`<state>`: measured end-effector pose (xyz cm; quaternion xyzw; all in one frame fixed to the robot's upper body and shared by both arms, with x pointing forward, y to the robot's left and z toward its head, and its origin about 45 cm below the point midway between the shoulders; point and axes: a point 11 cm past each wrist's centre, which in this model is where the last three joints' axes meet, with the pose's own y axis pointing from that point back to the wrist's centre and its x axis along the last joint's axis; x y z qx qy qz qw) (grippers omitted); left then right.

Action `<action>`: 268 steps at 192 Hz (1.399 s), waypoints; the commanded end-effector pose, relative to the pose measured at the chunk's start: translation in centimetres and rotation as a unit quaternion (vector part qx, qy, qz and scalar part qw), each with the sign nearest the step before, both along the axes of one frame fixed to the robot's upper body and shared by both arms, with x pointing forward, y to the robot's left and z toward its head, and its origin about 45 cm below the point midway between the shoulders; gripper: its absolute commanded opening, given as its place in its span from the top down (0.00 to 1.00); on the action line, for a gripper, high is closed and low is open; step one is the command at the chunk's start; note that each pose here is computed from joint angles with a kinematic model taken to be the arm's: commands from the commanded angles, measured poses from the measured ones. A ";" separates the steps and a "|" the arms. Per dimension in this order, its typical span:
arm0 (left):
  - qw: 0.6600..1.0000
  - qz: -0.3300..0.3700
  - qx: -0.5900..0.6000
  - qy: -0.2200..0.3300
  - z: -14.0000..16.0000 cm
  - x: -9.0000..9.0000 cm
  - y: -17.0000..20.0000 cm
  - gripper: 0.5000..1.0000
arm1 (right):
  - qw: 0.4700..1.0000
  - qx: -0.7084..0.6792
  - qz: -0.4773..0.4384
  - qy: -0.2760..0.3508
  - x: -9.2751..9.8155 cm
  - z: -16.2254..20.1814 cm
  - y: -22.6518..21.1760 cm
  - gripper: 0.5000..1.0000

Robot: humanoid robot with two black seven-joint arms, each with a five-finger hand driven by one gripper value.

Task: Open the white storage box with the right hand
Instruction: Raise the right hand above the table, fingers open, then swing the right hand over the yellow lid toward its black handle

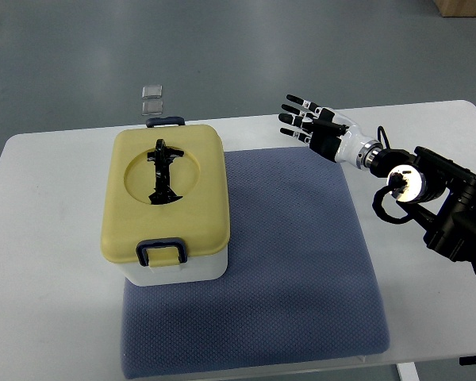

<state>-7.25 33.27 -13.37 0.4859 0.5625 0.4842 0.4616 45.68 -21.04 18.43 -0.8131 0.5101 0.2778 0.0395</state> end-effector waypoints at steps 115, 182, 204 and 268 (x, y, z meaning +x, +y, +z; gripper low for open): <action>1.000 0.000 0.001 -0.002 0.0 0.2 0.0 0.00 | 1.000 -0.006 -0.008 -0.008 0.5 0.7 0.4 0.14; 1.000 0.000 0.000 -0.002 0.0 0.2 0.0 0.00 | 0.997 -0.041 0.011 -0.071 2.5 5.0 1.2 0.14; 1.000 0.000 0.001 -0.002 0.0 0.2 0.0 0.00 | 0.984 -0.103 0.021 -0.145 3.7 8.3 0.4 0.14; 1.000 0.000 0.000 -0.002 0.0 0.2 0.0 0.00 | 0.881 -0.295 0.152 -0.337 4.2 16.3 4.7 0.14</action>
